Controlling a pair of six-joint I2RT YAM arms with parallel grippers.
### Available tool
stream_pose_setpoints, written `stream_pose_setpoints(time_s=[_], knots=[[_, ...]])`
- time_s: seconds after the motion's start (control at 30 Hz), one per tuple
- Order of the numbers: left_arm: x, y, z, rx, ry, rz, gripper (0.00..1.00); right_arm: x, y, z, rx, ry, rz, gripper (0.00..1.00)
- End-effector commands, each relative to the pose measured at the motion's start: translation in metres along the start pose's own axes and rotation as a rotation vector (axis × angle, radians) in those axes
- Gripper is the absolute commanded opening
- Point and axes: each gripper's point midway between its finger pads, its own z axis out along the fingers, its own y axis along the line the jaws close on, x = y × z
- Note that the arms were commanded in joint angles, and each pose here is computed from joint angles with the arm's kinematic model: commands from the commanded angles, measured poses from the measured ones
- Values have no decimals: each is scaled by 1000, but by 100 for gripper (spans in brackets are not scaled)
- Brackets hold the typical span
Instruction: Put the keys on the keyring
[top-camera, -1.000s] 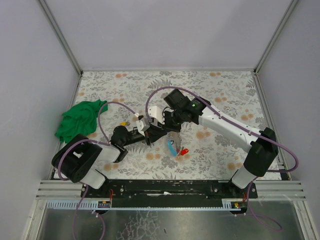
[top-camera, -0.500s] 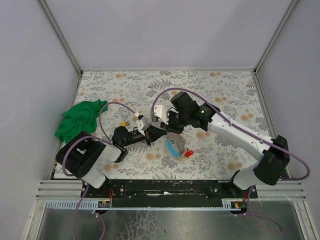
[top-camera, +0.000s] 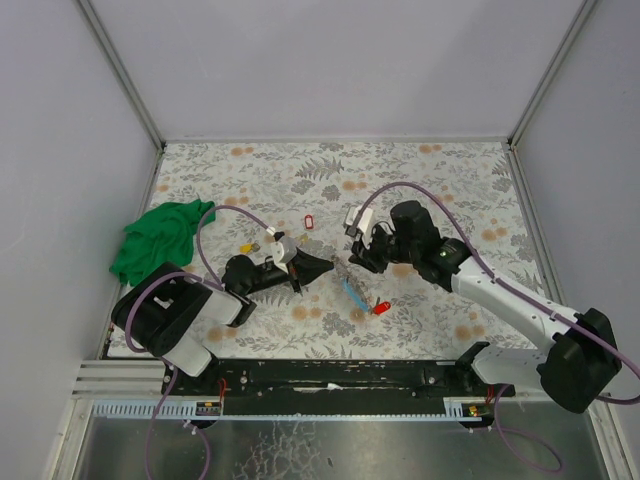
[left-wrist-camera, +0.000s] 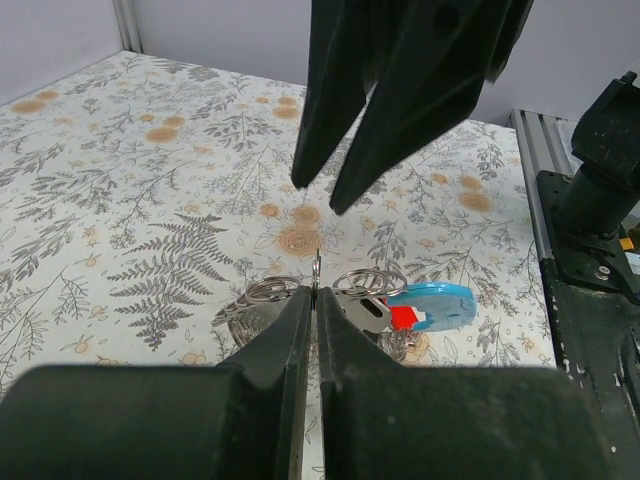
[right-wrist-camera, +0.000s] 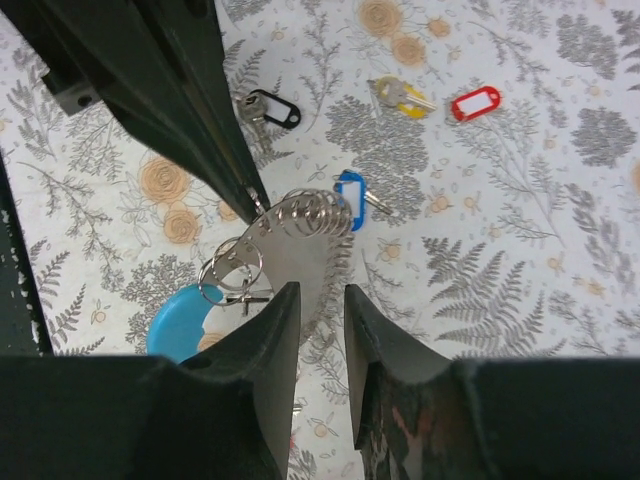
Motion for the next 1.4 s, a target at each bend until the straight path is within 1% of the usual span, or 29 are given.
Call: stream_pose_setpoints(time_s=[0.0, 0.07, 0.27, 0.53, 0.7, 0.87, 1.07, 1.17, 1.27, 1.37], knots=[[-26, -5, 0, 29, -86, 69, 0, -35, 3, -3, -66, -230, -57, 32], [-26, -6, 1, 33, -87, 69, 0, -33, 5, -1, -109, -258, -65, 32], [-27, -6, 1, 36, -88, 69, 0, -30, 18, 9, -220, -281, -103, 33], [-28, -6, 2, 38, -91, 64, 0, -27, 22, 18, -265, -289, -98, 33], [-29, -8, 3, 46, -93, 60, 0, -25, 21, 23, -273, -282, -89, 31], [-30, -9, 3, 54, -94, 61, 0, -23, 21, 27, -286, -275, -84, 24], [-28, -10, 2, 57, -90, 62, 0, -25, 22, 26, -310, -260, -99, 6], [-27, -9, 1, 53, -85, 67, 5, -24, 20, 25, -314, -219, -108, 0], [-24, -7, 0, 43, -67, 75, 14, -26, 17, 21, -320, -173, -123, 0], [-22, -5, 0, 34, -34, 89, 19, -25, 13, 16, -323, -107, -134, 0]])
